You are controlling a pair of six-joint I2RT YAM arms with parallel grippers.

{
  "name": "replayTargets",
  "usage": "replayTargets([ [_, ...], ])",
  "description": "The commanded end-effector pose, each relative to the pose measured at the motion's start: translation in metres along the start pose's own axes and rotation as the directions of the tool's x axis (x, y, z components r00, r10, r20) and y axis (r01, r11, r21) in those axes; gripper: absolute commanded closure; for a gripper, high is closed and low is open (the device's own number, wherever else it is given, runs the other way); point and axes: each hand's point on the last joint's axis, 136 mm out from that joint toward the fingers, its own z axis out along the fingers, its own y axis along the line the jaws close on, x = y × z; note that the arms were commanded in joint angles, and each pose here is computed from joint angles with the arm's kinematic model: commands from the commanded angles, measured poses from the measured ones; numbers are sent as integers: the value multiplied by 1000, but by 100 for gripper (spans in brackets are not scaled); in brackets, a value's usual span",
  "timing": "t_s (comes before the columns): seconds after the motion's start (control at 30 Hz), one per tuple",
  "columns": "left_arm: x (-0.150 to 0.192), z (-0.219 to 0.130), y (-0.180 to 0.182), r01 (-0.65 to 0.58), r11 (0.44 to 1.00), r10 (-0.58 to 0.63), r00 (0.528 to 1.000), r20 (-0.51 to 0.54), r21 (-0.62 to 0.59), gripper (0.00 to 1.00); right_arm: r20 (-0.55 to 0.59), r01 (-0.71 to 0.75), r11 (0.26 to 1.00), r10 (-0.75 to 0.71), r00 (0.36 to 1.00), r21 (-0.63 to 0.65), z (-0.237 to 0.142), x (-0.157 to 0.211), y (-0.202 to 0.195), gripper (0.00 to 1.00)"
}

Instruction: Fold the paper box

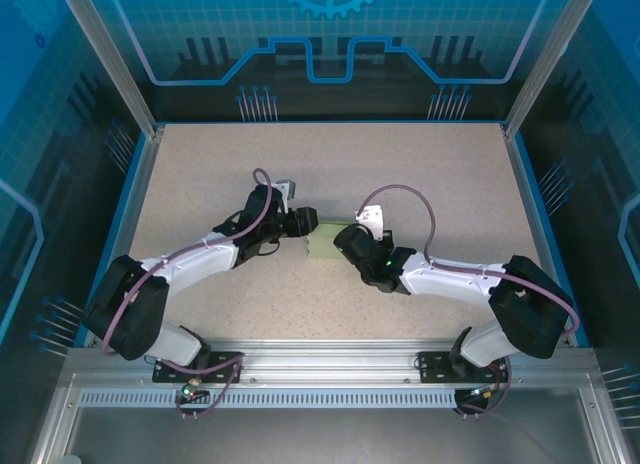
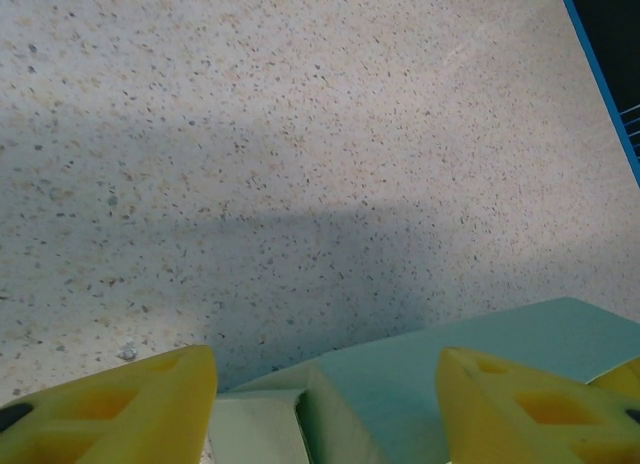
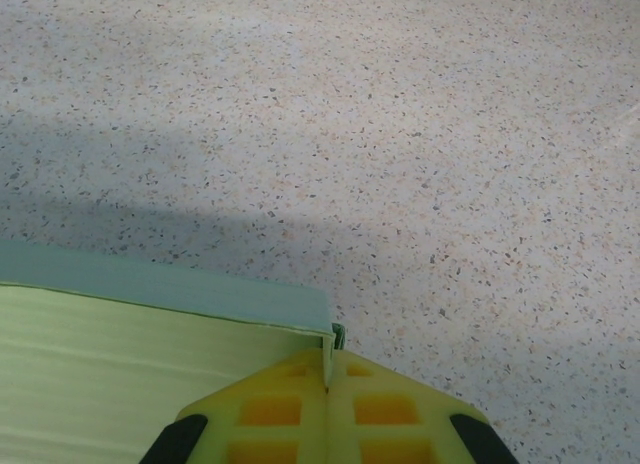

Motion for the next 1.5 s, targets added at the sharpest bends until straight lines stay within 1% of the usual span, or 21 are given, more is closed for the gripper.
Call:
replayTargets([
  [0.0, 16, 4, 3, 35, 999, -34, 998, -51, 25, 41, -156, 145, 989, -139, 978, 30, 1, 49, -12, 100],
  [0.17, 46, 7, 19, 61, 998, -61, 993, -103, 0, 44, -158, 142, 989, -135, 978, 35, 0, 48, -13, 98],
  [0.3, 62, 8, 28, 79, 997, -80, 989, -127, -15, 44, -157, 143, 989, -137, 978, 32, -3, 43, -12, 92],
  [0.4, 67, 9, 29, 73, 997, -75, 988, -132, -22, 45, -149, 145, 989, -141, 979, 14, -7, 36, -9, 86],
  [0.7, 66, 9, 28, 54, 998, -58, 990, -126, -37, 45, -126, 160, 986, -166, 978, -54, -24, 12, -4, 69],
  [0.83, 68, 10, 28, 43, 998, -49, 991, -127, -47, 45, -128, 162, 979, -177, 976, -123, -33, 6, 2, 59],
  [0.9, 68, 11, 27, 40, 998, -46, 991, -128, -49, 45, -137, 157, 975, -179, 974, -156, -36, 5, 4, 55],
  [1.03, 69, 12, 27, 36, 998, -42, 991, -130, -53, 45, -149, 147, 964, -182, 972, -222, -41, 1, 10, 51],
  [1.2, 69, 13, 23, 29, 998, -35, 991, -131, -48, 45, -156, 145, 953, -191, 969, -266, -44, 0, 14, 47],
  [1.23, 69, 13, 23, 28, 998, -35, 991, -130, -50, 45, -139, 128, 951, -172, 975, -282, -48, -12, 18, 46],
  [1.37, 68, 12, 22, 21, 999, -27, 991, -130, -50, 45, -134, 83, 945, -132, 982, -316, -53, -23, 18, 43],
  [1.4, 68, 12, 22, 20, 998, -26, 991, -131, -51, 45, -138, 61, 944, -111, 984, -323, -53, -27, 15, 40],
  [1.47, 68, 11, 22, 15, 999, -21, 991, -129, -51, 45, -156, 13, 939, -71, 985, -343, -52, -31, 12, 38],
])
